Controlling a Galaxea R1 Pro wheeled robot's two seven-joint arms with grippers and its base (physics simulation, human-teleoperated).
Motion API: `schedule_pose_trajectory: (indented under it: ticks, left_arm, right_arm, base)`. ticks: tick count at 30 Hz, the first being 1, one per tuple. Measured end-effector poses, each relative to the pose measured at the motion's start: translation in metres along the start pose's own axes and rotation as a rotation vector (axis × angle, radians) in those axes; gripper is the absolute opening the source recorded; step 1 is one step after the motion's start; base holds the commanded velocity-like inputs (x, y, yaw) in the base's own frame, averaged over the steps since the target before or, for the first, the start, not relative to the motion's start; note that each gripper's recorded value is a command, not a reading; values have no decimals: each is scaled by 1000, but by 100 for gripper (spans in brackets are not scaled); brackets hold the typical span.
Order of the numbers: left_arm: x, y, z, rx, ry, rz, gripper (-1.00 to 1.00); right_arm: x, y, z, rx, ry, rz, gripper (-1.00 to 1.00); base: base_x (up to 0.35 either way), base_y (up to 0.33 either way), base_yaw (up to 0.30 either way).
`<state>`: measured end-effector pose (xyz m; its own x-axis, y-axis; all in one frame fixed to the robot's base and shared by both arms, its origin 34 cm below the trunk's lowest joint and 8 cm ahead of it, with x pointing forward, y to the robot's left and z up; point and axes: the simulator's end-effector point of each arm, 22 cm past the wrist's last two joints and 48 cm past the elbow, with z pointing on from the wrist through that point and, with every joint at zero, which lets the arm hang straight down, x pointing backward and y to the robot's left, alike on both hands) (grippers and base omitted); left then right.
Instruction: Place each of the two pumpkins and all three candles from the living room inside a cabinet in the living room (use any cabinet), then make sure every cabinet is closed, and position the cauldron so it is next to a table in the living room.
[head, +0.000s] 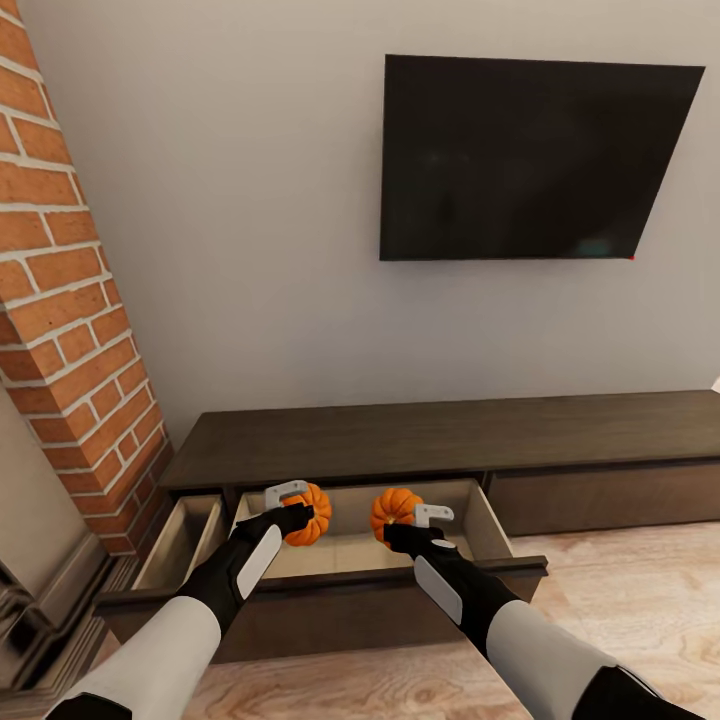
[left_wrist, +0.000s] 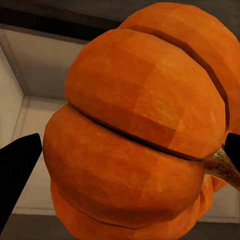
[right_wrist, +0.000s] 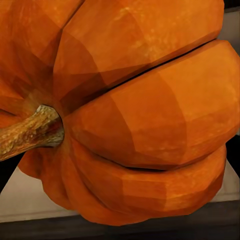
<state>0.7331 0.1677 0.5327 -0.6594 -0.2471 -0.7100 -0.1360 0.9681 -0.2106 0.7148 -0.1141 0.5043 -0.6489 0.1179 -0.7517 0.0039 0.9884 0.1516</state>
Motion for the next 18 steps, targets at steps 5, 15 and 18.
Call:
schedule_pose_trajectory:
  ticks: [5, 15, 18]
  left_arm:
    - [0, 0, 0, 1, 0, -1, -100]
    - [1, -4, 0, 6, 1, 15, -100]
    - [2, -5, 0, 7, 2, 18, -100]
  right_arm:
    - [0, 0, 0, 0, 0, 0, -100]
    - [0, 0, 0, 0, 0, 0, -100]
    - [0, 0, 0, 1, 1, 0, -100]
  base:
    - [52, 0, 0]
    - [41, 0, 0]
    - [0, 0, 0]
